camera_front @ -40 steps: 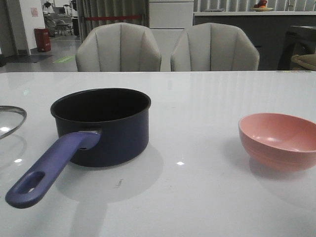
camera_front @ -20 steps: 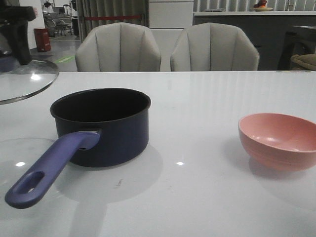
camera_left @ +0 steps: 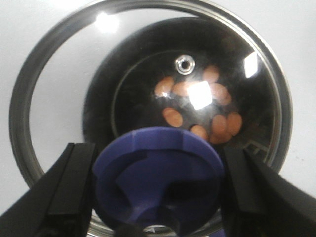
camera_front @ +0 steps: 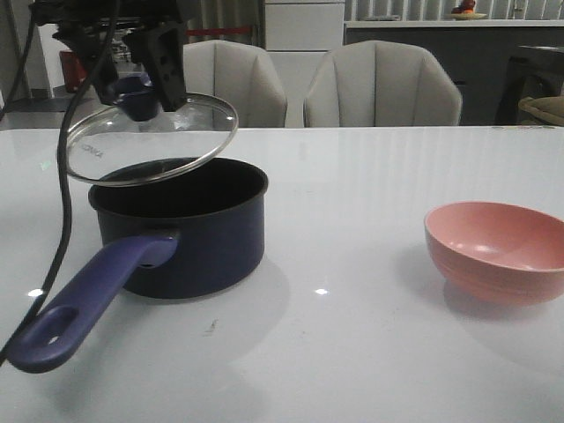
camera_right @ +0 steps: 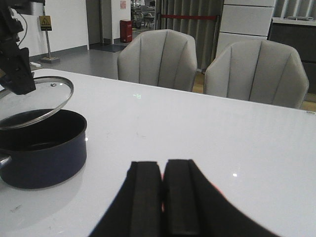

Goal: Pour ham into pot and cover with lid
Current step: 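Carry the glass lid over the pot and lower it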

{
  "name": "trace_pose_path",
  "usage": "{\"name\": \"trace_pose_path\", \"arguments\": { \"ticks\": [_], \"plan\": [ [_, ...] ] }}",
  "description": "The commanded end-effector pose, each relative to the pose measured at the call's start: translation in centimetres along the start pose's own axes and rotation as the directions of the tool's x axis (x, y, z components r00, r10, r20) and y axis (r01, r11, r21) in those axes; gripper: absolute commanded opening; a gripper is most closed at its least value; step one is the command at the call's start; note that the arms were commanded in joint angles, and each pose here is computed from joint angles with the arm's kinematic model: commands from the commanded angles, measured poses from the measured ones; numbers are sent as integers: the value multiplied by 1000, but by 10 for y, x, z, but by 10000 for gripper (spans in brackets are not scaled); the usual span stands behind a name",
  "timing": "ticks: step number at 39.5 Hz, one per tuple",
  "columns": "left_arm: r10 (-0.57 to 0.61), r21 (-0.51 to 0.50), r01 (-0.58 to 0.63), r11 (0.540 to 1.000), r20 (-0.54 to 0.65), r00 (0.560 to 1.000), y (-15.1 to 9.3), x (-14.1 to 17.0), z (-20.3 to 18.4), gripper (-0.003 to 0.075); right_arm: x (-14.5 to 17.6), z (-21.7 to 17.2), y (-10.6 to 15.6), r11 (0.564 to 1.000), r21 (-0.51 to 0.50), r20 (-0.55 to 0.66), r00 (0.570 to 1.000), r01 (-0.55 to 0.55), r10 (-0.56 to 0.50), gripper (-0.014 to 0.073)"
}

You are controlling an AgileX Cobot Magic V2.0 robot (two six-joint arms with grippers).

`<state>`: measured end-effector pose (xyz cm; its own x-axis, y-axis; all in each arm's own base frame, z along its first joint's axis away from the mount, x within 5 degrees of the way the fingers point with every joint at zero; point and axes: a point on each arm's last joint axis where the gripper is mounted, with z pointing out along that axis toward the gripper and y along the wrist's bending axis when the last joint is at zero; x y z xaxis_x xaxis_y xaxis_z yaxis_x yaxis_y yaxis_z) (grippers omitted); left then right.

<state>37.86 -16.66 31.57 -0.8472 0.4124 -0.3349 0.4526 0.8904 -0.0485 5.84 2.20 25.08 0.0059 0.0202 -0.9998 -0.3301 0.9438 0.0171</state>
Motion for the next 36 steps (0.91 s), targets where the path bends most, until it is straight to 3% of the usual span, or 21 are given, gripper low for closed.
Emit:
{"name": "trace_pose_path", "arguments": {
  "ticks": [1,36],
  "plan": [
    [41,4,-42,999,70,997,-12,-1,-32,134,-15,-1,-2,1000,26,81,997,3,-5,143],
    [38,61,-38,997,-1,999,-21,-6,2,134,-15,-1,-2,1000,26,81,997,3,-5,143]
  ]
}}
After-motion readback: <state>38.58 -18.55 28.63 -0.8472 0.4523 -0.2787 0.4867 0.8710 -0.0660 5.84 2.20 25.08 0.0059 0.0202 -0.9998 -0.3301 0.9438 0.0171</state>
